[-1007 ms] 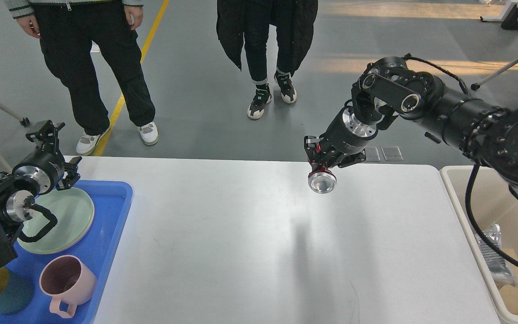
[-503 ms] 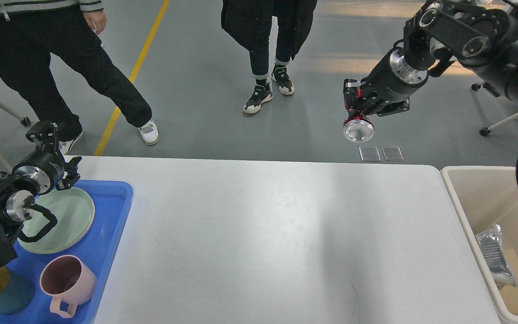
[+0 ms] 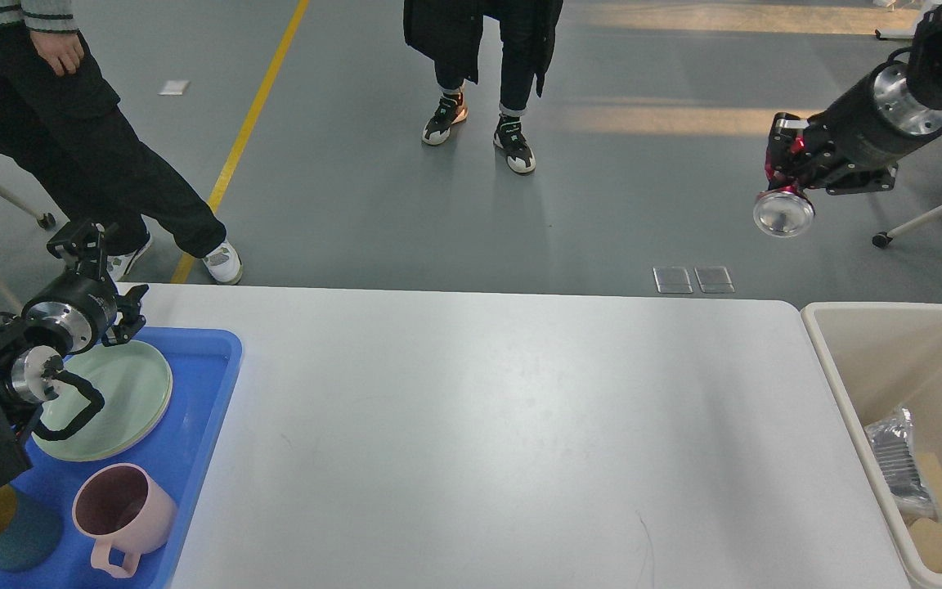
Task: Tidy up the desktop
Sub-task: 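Lift the red can with the right gripper toward the white bin, then drop the red can into the white bin with the right gripper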
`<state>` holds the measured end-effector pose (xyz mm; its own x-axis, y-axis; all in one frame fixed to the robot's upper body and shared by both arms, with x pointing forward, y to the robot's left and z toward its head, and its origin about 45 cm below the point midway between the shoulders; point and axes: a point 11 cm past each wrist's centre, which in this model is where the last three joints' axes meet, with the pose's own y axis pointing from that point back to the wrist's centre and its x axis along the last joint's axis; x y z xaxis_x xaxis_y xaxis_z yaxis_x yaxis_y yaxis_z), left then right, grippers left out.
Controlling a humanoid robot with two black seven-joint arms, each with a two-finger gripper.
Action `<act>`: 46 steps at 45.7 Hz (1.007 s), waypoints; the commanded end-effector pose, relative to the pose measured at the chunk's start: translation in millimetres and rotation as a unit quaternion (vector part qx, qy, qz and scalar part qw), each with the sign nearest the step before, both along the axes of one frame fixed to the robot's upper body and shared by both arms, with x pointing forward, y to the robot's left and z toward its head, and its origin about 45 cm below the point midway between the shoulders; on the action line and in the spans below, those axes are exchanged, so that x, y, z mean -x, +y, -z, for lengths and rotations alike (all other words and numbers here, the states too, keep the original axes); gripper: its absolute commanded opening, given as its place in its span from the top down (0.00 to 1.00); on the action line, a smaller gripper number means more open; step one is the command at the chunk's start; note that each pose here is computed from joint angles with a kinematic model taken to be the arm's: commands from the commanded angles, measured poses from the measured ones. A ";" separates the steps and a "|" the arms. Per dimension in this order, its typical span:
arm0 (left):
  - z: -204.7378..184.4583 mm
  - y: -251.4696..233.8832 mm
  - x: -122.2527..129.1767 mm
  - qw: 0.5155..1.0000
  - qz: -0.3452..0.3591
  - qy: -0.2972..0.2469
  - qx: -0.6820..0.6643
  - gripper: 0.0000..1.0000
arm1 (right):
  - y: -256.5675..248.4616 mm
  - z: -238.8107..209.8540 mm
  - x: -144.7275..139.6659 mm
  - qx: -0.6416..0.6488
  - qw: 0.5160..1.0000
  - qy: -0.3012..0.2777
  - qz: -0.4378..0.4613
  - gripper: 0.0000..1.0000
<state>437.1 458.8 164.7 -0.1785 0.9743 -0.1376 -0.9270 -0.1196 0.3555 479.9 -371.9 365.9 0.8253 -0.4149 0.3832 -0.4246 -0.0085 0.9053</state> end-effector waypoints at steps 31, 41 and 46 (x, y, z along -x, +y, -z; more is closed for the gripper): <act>-0.1 -0.1 -0.1 1.000 0.000 0.000 0.000 0.04 | -186.4 24.2 83.5 0.043 0.977 0.013 0.207 1.00; -0.1 0.0 0.0 1.000 0.000 0.000 0.000 0.04 | -226.0 29.5 114.3 0.055 0.965 0.017 0.257 1.00; -0.1 0.0 0.0 1.000 0.000 0.000 0.000 0.04 | -235.2 39.9 126.2 0.056 0.961 0.029 0.269 1.00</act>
